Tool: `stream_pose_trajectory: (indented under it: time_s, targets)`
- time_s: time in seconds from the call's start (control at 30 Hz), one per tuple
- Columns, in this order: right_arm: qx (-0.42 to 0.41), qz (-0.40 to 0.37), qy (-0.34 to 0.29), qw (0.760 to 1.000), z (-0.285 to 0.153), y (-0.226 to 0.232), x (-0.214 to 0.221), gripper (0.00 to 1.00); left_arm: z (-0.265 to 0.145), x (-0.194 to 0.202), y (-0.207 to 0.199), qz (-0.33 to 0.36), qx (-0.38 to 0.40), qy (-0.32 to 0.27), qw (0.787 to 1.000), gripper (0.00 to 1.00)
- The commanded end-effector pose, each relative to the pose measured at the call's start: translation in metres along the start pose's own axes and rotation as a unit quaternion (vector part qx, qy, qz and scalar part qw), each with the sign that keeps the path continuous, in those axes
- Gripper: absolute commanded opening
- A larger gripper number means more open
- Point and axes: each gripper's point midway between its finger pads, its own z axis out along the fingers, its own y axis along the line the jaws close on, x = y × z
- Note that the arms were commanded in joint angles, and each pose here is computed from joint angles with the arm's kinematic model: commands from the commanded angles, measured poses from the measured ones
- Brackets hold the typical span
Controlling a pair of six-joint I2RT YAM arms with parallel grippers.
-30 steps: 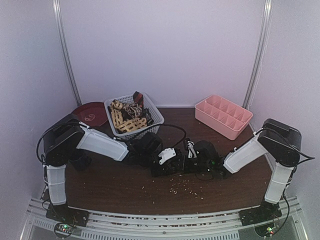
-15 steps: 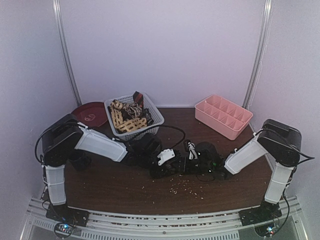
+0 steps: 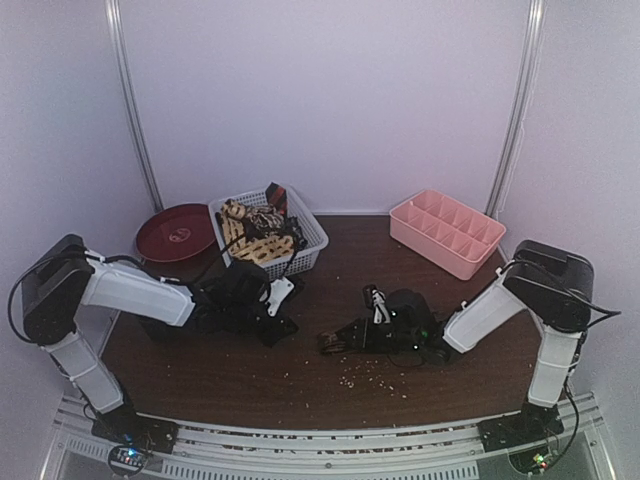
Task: Roll the ties
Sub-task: Roll the tie at the center of the board.
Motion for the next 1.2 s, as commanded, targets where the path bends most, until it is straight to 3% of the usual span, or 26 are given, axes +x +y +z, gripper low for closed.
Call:
stream_pose_trajectory:
  time_s: [0.0,0.1,0.43,0.67,1.17]
  targets:
    - [0.001,0.013,0.017,1.000,0.011,0.008,0.016,0.22,-0.020,-0.010,0.023,-0.093,-0.057,-0.026,0.994,0.09]
    - [-0.002,0.016,0.012,1.000,0.015,0.014,0.017,0.22,-0.025,-0.004,0.024,-0.122,-0.058,-0.028,0.990,0.00]
    - [0.012,-0.028,0.006,1.000,0.012,0.017,0.012,0.23,-0.006,0.001,-0.026,-0.172,0.061,-0.044,0.982,0.00]
    - [0.002,-0.034,0.007,0.999,0.012,0.022,0.012,0.23,0.001,-0.022,-0.056,-0.192,0.119,-0.066,0.972,0.00]
    - [0.004,-0.044,0.006,0.999,0.010,0.025,0.009,0.23,0.020,-0.025,-0.074,-0.189,0.129,-0.054,0.972,0.00]
